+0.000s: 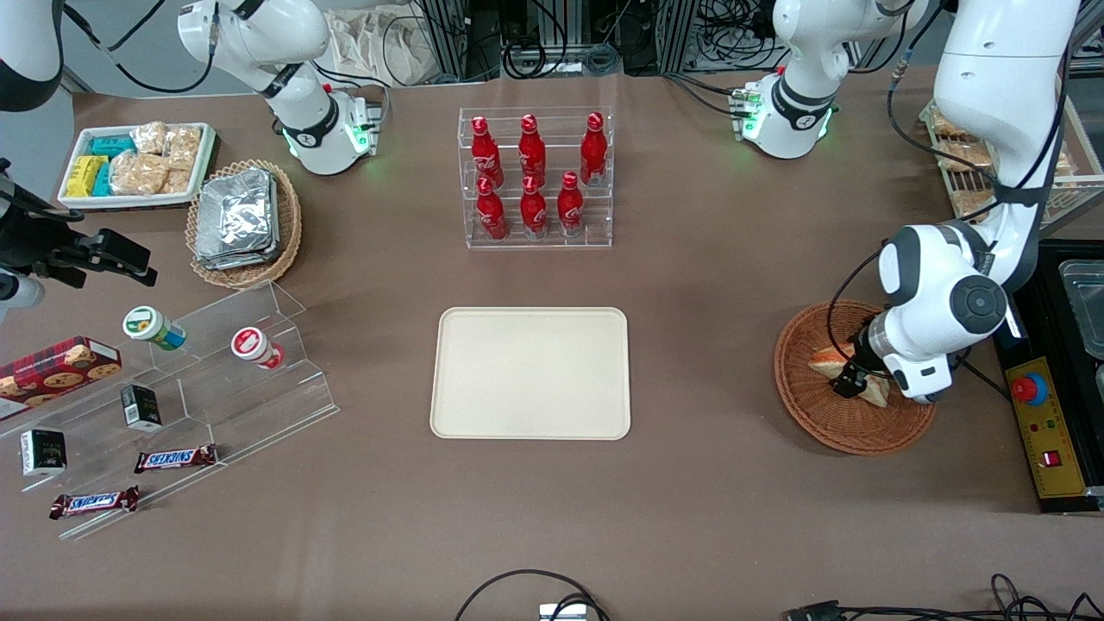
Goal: Place sandwich from basket to tray
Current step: 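Close the left gripper on the sandwich's edge, then lift the sandwich and carry it toward the beige tray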
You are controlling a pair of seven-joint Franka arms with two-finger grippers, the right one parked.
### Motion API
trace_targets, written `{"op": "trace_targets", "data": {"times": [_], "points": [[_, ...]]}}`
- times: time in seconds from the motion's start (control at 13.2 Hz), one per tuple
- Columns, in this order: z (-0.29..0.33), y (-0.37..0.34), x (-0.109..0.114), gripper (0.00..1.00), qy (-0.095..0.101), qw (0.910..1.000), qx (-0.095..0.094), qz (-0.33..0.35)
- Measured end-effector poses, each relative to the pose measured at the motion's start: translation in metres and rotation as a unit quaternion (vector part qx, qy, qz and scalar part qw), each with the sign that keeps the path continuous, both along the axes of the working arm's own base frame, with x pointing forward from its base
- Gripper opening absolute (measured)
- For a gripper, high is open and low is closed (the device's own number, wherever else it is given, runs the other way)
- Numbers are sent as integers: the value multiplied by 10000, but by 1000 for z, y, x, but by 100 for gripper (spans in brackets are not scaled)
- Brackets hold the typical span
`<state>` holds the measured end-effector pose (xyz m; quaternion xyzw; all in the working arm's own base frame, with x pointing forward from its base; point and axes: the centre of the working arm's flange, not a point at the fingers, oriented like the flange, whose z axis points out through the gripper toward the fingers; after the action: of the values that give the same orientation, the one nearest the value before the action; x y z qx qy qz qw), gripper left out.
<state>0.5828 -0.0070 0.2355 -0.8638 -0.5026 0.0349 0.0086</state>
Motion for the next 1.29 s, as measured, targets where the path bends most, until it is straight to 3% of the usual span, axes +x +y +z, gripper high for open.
{"op": "trace_targets", "data": {"times": [0.08, 0.23, 0.46, 0.61, 0.76, 0.99, 1.29], "points": [[0, 0, 0, 90, -6, 10000, 1, 9], [2, 0, 2, 64, -26, 10000, 1, 13], [7, -1, 4, 41, -78, 10000, 21, -20], [21, -5, 8, 36, -101, 9997, 133, -200], [57, -22, 11, 33, 187, 9981, 306, -498], [148, -79, 12, 19, 589, 9897, 338, -1260], [208, -192, 0, 19, 286, 9733, 102, -2277]]}}
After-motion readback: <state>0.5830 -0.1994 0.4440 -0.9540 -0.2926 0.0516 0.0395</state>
